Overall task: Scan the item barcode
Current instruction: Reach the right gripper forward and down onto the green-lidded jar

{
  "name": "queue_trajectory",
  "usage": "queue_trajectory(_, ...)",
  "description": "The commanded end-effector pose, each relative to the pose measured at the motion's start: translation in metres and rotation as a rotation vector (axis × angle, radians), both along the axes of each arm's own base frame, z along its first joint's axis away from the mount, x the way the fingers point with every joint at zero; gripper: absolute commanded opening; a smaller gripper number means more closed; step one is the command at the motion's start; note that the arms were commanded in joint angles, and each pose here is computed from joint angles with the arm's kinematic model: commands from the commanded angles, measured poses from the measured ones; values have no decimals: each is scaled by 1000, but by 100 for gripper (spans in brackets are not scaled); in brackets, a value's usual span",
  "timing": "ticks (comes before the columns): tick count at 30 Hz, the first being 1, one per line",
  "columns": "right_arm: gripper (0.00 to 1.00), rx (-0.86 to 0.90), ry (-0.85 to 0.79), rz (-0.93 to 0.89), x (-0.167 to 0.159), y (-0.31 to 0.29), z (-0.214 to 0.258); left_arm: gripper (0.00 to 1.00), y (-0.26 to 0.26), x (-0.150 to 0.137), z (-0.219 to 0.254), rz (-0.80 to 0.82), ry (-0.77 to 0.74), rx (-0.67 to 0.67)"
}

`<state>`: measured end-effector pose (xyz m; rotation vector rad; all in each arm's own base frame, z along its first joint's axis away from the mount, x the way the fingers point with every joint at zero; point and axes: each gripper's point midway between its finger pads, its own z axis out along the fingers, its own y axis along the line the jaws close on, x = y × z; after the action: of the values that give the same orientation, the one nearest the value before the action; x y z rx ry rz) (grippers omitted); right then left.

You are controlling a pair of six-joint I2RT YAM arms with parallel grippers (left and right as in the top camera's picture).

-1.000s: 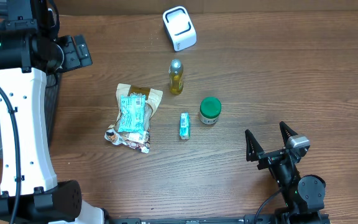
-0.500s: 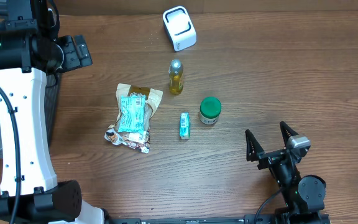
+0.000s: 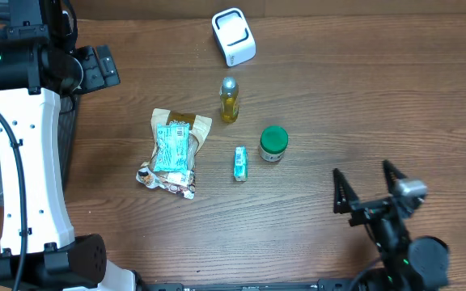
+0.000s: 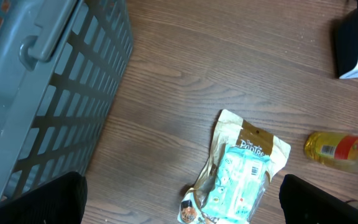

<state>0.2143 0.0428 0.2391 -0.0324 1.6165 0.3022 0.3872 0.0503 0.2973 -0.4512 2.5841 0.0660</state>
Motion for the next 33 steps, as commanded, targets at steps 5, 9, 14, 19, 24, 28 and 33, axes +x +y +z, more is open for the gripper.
queue_trajectory(5, 100, -1, 8, -52, -20, -12, 82, 100, 1, 1, -2, -2, 6, 6)
queue_trajectory(9, 100, -10, 71, -51, -16, -11, 106, 100, 1, 1, -2, -2, 6, 6)
queue_trajectory(14, 100, -26, 200, -21, -5, -4, 124, 99, 1, 1, -2, -2, 6, 6)
queue_trajectory(19, 100, -52, 378, -21, 5, -3, 130, 100, 1, 1, -2, -2, 6, 6)
queue_trajectory(24, 100, -80, 645, -2, 17, 2, 128, 99, 1, 1, -2, -2, 6, 6)
queue_trajectory(28, 100, -69, 826, 69, 26, 16, 114, 100, 1, 1, -2, -2, 6, 6)
queue_trajectory(33, 100, -51, 956, 117, 49, 29, 87, 100, 1, 1, -2, -2, 6, 6)
